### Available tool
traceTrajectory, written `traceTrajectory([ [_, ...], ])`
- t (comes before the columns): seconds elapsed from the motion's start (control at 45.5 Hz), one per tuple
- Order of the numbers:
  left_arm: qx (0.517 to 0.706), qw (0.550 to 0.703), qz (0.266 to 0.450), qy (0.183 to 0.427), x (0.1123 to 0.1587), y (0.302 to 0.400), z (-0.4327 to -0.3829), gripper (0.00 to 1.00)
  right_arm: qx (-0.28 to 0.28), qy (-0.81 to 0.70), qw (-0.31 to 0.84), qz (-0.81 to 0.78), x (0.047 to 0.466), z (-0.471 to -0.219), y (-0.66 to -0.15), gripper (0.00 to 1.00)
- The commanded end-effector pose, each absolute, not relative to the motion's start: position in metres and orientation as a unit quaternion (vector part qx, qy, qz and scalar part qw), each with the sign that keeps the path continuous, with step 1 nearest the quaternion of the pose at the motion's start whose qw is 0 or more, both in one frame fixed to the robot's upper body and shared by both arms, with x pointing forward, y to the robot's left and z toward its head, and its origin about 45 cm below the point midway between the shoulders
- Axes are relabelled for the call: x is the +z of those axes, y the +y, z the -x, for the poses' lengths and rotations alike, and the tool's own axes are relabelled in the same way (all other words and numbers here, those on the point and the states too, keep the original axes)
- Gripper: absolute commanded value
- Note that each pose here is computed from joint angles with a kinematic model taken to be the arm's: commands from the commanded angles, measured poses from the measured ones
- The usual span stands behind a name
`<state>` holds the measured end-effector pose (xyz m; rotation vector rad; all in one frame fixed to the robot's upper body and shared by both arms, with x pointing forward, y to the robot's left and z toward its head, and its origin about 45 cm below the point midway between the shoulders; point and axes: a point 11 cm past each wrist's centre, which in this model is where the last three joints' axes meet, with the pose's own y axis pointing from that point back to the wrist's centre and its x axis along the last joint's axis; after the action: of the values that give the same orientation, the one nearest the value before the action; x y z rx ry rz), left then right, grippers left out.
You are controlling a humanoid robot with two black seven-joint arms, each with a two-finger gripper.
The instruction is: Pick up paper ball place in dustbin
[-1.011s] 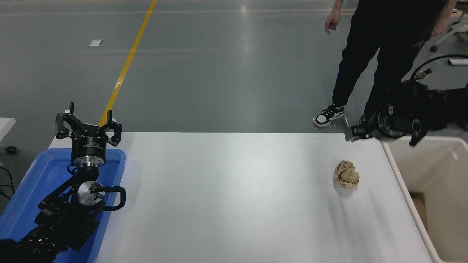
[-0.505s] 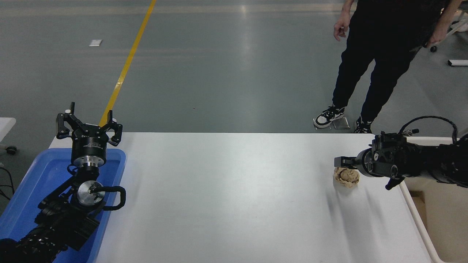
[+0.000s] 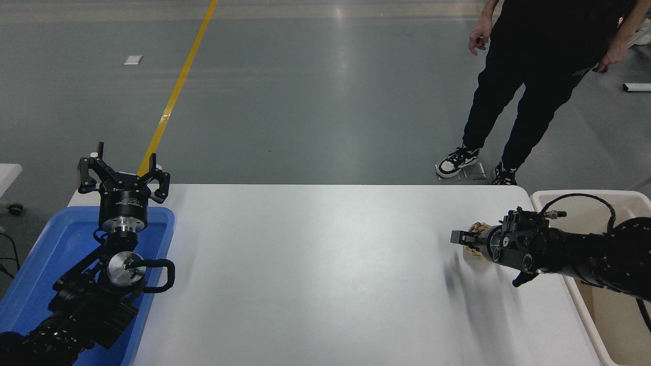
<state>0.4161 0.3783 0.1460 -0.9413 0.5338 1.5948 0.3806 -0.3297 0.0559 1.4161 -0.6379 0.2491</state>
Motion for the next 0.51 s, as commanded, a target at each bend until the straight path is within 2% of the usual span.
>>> traceTrajectory([
  [0.0, 0.680, 0.571, 0.401, 0.227, 0.1460, 0.3783, -0.4161, 0.99, 0.108, -0.300, 0.702, -0.637, 0.050, -0.377, -0.328, 0.54],
  [0.044, 0.680, 0.571, 0.401, 0.227, 0.1460, 0.3783, -0.4161, 0.99, 0.106, -0.304, 0.699, -0.638, 0.050, -0.379, -0.326, 0.48],
  [0.066, 0.680, 0.571, 0.401, 0.227, 0.1460, 0.3783, -0.4161, 0.99, 0.104, -0.305, 0.698, -0.639, 0.050, -0.378, -0.326, 0.37],
  [0.11, 0.680, 0.571, 0.401, 0.227, 0.1460, 0.3783, -0.4161, 0.99, 0.103, -0.306, 0.697, -0.641, 0.050, -0.379, -0.325, 0.01],
  [0.308, 0.680, 0.571, 0.401, 0.227, 0.1460, 0.3783, -0.4161, 0.99, 0.105, -0.302, 0.696, -0.643, 0.056, -0.383, -0.322, 0.00],
  [0.418, 0.679, 0.571, 0.401, 0.228, 0.1459, 0.3782, -0.4161, 0.99, 0.124, -0.293, 0.697, -0.643, 0.079, -0.398, -0.320, 0.00],
  [0.484, 0.679, 0.571, 0.400, 0.228, 0.1459, 0.3781, -0.4161, 0.99, 0.130, -0.287, 0.706, -0.634, 0.106, -0.404, -0.337, 0.00],
])
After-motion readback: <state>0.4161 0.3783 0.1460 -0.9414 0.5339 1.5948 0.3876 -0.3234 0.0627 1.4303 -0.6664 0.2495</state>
